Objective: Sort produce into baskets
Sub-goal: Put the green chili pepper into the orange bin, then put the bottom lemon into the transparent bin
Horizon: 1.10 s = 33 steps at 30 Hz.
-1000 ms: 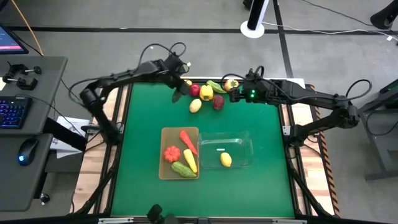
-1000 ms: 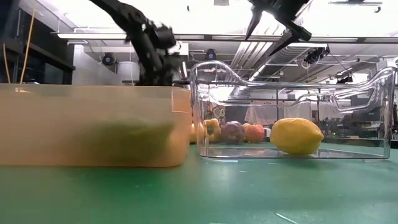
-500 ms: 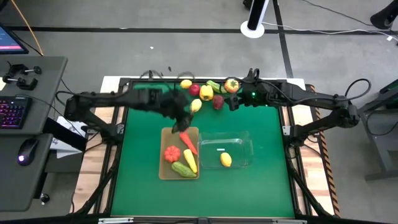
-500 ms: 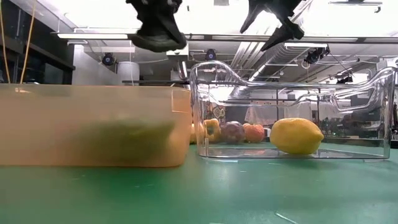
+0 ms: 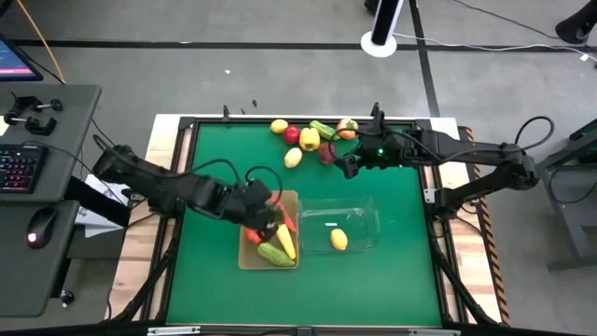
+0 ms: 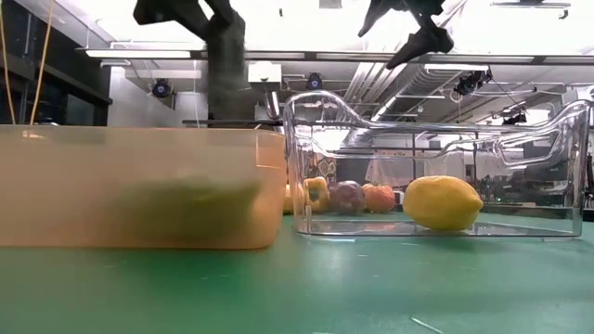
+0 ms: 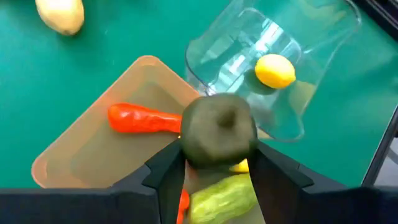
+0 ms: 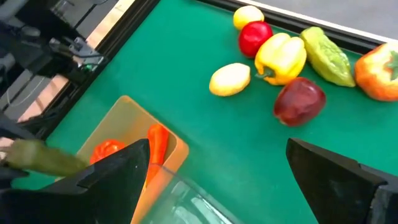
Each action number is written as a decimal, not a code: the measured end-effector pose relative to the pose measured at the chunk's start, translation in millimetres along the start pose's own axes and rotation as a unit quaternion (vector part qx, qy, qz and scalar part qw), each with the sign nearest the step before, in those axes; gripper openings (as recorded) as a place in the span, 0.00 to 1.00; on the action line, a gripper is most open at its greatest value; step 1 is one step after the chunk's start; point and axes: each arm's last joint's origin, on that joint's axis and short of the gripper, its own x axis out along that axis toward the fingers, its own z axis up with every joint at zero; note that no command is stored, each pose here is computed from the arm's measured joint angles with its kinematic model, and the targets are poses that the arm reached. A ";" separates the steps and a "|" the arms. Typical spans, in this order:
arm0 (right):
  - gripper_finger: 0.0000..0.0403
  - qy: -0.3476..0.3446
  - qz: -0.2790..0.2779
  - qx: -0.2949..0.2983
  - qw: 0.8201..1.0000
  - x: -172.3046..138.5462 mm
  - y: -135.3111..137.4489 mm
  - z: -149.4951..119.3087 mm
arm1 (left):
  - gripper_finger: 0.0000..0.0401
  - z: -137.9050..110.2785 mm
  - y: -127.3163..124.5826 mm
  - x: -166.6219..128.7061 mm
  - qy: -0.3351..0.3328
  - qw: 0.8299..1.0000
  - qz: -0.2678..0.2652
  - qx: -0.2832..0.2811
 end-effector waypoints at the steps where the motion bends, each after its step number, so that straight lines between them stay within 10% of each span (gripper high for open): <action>1: 0.92 0.001 0.001 -0.006 1.000 -0.3 0.7 -0.5 | 0.40 -3.6 -2.8 -1.3 -0.008 1.000 0.002 0.001; 17: 0.92 0.012 0.014 -0.032 0.999 -0.9 3.4 -3.2 | 0.57 -13.7 -5.3 -4.5 -0.016 0.998 0.022 -0.048; 33: 0.92 -0.001 -0.002 0.001 1.000 0.6 -2.0 1.8 | 0.75 6.4 10.2 4.3 -0.011 0.998 0.044 0.032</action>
